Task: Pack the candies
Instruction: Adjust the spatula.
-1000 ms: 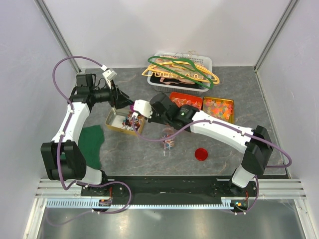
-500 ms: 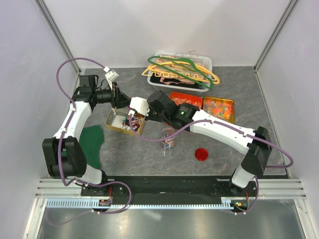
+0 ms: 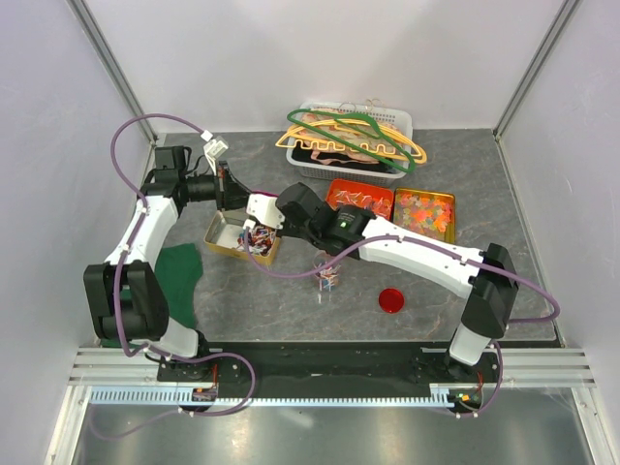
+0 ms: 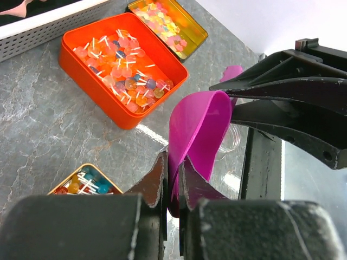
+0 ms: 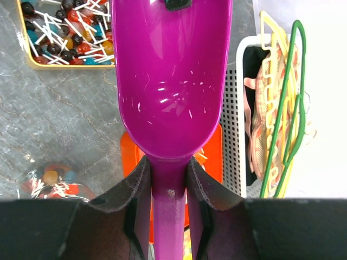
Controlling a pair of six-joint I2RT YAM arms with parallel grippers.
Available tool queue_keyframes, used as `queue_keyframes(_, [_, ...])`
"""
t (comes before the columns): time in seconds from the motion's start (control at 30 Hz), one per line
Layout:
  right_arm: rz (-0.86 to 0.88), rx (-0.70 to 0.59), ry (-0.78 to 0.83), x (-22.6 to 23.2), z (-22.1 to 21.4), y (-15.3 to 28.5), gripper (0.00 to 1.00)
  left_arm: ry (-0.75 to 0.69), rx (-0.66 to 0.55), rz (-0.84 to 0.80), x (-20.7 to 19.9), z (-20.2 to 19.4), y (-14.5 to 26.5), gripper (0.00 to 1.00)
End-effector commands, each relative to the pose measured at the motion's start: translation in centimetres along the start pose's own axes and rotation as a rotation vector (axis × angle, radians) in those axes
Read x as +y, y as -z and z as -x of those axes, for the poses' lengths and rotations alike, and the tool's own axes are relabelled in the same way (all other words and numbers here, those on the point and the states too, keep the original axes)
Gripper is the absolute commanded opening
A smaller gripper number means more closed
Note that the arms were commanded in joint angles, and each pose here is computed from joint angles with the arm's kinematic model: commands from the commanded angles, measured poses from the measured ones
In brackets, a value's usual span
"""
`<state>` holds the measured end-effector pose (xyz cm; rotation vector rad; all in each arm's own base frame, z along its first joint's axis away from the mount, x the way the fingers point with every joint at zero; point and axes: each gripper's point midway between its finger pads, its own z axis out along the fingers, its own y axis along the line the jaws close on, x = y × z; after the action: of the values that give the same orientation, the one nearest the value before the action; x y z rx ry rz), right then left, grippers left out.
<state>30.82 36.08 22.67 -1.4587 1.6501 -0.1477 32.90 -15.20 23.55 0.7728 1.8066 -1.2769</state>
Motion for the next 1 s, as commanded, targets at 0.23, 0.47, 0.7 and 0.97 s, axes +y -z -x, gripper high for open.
queue_keyframes(0.23, [-0.047, -0.14, -0.07, -3.1, 3.9, 2.1, 0.74, 0.035, -0.013, -0.099, -1.2, -0.2, -0.2, 0.02])
queue_keyframes(0.47, [0.17, -0.218, -0.143, -2.4, 2.6, 3.9, 0.68, 0.042, -0.053, -0.173, -2.2, 0.2, 0.8, 0.02])
queue_keyframes(0.7, [0.244, -0.259, -0.191, -2.8, 2.0, 4.2, 0.57, 0.022, -0.062, -0.198, -3.1, 0.5, 1.0, 0.02])
queue_keyframes(0.97, [0.255, -0.254, -0.243, -2.2, 2.5, 2.4, 0.56, 0.03, -0.055, -0.181, -2.7, 0.2, 0.9, 0.02])
